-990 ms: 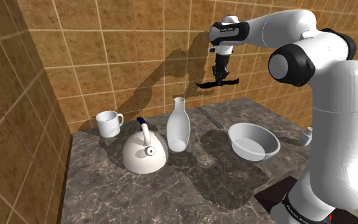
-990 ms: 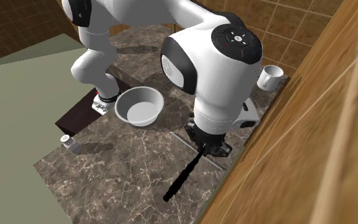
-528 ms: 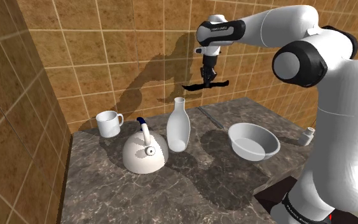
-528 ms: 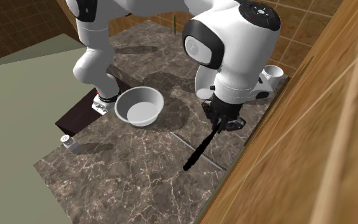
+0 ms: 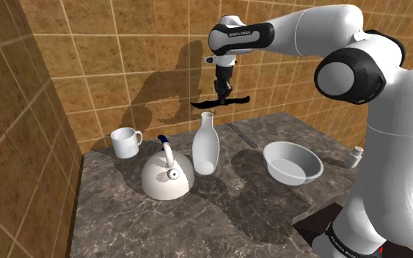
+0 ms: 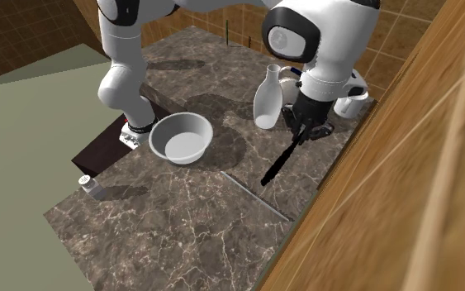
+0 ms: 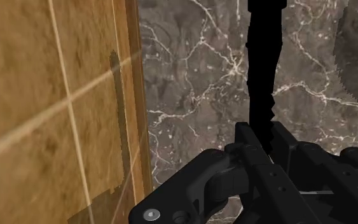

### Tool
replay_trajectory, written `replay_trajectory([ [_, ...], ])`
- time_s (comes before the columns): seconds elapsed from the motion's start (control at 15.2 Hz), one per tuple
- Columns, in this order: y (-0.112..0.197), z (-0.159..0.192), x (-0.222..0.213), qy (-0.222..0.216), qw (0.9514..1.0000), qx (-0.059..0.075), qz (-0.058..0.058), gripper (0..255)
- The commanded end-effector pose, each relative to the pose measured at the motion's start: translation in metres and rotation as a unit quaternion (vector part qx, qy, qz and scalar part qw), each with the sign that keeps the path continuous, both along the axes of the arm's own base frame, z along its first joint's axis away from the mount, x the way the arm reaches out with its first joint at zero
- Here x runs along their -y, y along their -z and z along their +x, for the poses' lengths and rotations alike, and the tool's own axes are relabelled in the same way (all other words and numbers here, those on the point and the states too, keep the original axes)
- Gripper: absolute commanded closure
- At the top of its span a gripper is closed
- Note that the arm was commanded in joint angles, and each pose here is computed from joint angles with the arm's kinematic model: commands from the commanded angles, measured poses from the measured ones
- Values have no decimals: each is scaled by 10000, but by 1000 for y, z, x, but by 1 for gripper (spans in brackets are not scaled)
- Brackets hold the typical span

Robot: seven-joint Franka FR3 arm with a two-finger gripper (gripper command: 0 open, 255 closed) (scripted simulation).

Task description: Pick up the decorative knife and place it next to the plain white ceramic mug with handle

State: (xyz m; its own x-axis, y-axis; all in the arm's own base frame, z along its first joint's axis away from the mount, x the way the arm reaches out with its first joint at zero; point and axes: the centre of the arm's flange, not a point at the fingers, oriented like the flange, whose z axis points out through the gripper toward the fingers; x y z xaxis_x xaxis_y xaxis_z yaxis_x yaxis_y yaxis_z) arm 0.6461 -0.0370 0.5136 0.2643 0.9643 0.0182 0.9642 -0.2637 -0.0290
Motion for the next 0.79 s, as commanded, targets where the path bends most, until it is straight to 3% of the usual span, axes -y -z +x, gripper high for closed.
replay_trajectory([
  [0.0, 0, 5, -27, 7, 10000, 1, -1, 255],
  [0.73, 0, 28, -170, 7, 10000, 1, -1, 255],
])
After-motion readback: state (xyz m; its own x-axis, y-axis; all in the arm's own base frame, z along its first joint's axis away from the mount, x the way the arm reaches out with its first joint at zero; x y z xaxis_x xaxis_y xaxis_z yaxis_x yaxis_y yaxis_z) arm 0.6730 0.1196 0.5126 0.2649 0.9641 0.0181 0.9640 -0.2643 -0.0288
